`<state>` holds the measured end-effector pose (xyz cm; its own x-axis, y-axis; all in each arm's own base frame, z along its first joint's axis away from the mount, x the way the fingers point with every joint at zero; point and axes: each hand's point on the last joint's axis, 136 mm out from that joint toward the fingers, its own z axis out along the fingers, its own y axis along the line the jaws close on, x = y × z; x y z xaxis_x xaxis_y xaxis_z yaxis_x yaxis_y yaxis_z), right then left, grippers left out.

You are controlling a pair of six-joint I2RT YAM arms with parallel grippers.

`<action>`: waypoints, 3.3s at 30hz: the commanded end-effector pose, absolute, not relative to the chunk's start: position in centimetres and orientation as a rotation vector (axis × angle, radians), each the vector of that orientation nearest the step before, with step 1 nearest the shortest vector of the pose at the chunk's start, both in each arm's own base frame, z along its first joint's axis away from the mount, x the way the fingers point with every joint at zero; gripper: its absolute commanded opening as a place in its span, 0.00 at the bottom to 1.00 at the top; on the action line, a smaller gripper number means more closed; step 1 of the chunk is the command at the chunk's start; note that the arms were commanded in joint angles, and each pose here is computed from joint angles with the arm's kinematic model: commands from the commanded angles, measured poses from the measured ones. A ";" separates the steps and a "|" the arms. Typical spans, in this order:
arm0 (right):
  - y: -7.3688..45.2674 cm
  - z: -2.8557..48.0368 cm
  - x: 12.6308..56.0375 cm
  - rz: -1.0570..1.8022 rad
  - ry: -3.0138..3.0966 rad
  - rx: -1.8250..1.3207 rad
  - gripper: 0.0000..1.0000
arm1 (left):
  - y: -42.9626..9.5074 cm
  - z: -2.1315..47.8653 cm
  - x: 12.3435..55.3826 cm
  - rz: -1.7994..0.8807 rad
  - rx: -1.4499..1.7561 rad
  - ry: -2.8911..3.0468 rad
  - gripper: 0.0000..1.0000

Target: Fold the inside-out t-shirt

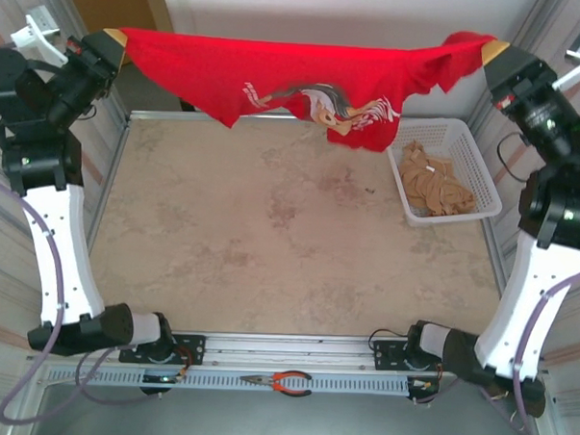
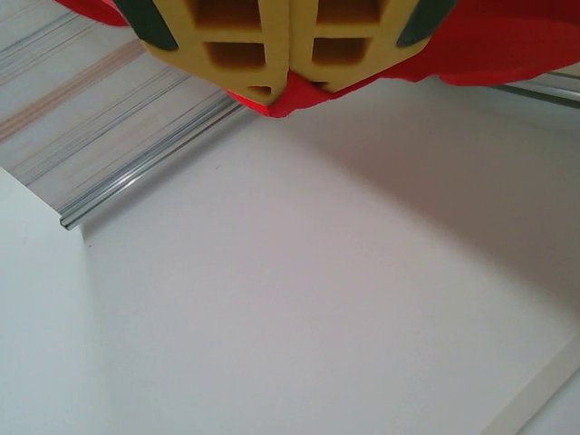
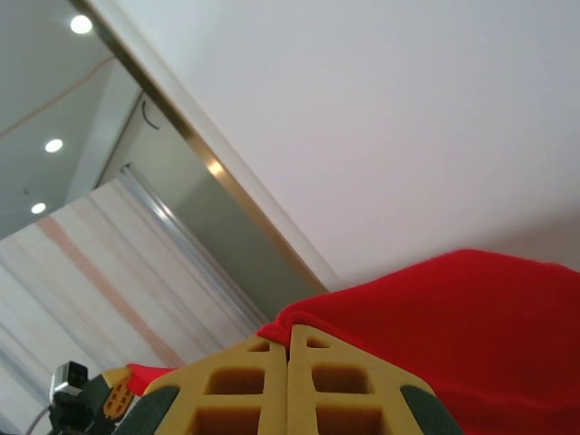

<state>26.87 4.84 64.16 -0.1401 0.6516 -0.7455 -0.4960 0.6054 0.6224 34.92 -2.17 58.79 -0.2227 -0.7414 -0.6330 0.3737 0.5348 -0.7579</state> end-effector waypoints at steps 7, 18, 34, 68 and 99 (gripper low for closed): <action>4.1 62.0 24.5 0.962 1.398 0.215 0.00 | -0.2 56.1 32.8 -1.012 -0.445 1.463 0.00; 3.9 64.7 24.8 0.952 1.371 0.190 0.00 | -0.4 55.4 35.0 -1.014 -0.436 1.520 0.00; 6.9 51.5 45.0 1.110 1.675 0.258 0.00 | -2.2 44.6 50.5 -1.034 -0.500 1.757 0.00; 12.4 13.0 24.4 0.869 2.402 0.476 0.00 | -2.1 10.0 28.4 -0.971 -1.103 2.215 0.00; 14.7 13.3 16.4 0.790 2.608 0.285 0.64 | -1.8 14.5 22.3 -0.842 -0.985 2.200 0.53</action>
